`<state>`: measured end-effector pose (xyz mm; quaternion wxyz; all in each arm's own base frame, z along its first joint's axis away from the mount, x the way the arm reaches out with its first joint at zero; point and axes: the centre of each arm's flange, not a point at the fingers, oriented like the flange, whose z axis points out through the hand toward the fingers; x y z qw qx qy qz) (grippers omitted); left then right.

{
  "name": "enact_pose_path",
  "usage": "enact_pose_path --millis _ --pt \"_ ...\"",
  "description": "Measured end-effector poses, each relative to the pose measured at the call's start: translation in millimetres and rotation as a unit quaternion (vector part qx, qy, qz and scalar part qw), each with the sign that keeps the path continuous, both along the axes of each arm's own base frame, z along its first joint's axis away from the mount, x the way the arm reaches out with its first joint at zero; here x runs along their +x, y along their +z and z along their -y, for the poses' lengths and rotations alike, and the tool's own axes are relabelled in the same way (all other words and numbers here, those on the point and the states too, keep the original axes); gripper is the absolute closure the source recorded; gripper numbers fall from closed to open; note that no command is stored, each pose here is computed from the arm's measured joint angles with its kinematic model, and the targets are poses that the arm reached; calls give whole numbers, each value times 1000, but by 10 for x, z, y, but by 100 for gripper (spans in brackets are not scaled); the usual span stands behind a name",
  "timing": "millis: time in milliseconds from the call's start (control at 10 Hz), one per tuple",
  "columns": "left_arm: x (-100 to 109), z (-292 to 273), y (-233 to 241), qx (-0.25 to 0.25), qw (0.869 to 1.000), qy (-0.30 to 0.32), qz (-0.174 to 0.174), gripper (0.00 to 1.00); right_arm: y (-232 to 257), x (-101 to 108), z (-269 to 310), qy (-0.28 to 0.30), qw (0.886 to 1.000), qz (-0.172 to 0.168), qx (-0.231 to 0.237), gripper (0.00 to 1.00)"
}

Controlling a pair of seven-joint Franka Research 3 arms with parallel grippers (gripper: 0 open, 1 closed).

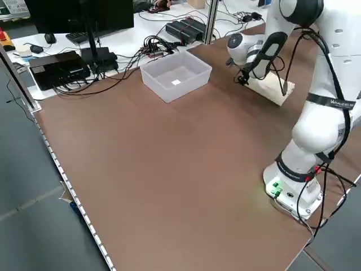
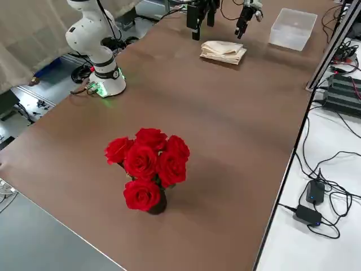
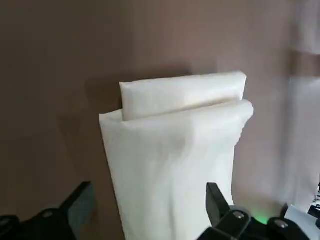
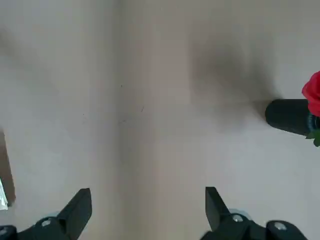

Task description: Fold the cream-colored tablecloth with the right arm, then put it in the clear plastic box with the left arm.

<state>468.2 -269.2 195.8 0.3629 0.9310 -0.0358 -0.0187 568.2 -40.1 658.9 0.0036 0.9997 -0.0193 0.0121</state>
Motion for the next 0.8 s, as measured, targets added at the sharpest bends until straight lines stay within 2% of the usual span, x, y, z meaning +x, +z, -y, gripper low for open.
enact_pose_path --millis 300,800 --pt "-73 91 -257 10 1000 -2 -11 1 4 0 1 0 1000 1 0 0" --pt "68 384 -470 16 1000 19 -3 0 -1 1 -12 1 1000 1 0 0"
